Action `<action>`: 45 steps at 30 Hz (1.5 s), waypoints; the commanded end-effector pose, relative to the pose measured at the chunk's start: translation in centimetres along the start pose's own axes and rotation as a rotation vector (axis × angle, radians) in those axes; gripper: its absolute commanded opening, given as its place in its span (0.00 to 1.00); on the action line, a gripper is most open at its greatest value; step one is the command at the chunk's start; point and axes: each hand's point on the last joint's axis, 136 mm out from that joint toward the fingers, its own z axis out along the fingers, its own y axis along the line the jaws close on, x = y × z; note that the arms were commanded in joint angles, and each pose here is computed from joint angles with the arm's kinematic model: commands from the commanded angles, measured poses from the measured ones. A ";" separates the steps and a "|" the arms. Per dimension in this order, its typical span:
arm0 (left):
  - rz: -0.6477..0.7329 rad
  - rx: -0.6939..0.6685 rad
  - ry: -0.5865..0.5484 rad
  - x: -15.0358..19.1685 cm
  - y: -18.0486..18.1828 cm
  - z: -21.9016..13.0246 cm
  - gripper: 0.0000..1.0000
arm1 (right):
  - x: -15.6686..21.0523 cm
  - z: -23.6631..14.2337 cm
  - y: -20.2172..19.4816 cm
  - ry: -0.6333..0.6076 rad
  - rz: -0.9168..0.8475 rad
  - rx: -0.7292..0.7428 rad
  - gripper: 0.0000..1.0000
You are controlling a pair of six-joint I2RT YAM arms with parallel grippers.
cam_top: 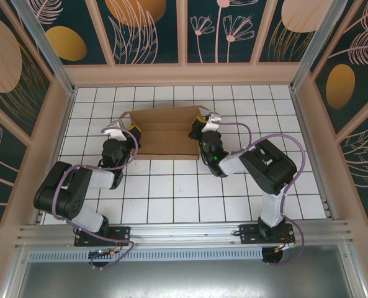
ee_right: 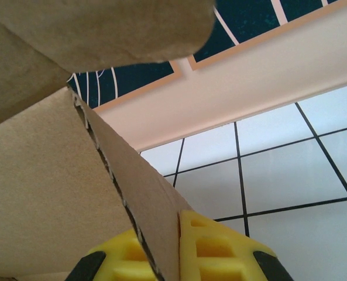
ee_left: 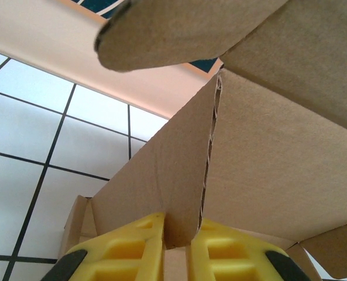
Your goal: Fold the paper box
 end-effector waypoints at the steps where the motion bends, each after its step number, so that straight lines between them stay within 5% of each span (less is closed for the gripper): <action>1: -0.023 0.009 0.134 3.6 0.1 -1.0 0.15 | 4.7 -1.3 0.2 0.121 0.040 0.000 0.00; 6: -0.029 0.006 0.138 3.6 0.1 -1.3 0.15 | 5.1 -1.5 0.5 0.129 0.114 0.022 0.03; 10: -0.031 0.013 0.135 3.6 0.0 -1.5 0.14 | 4.4 -1.4 1.2 0.116 0.167 0.014 0.14; 25: -0.079 -0.124 0.187 5.4 2.8 -2.8 0.15 | 7.9 -4.7 -1.8 0.124 0.158 0.057 0.12; 38: -0.059 -0.229 0.187 5.6 4.7 -3.3 0.15 | 6.1 -4.7 0.0 0.097 0.058 -0.046 0.18; 45: -0.006 -0.240 0.169 5.0 4.9 -3.0 0.06 | 3.2 -5.4 1.8 0.031 -0.014 -0.159 0.40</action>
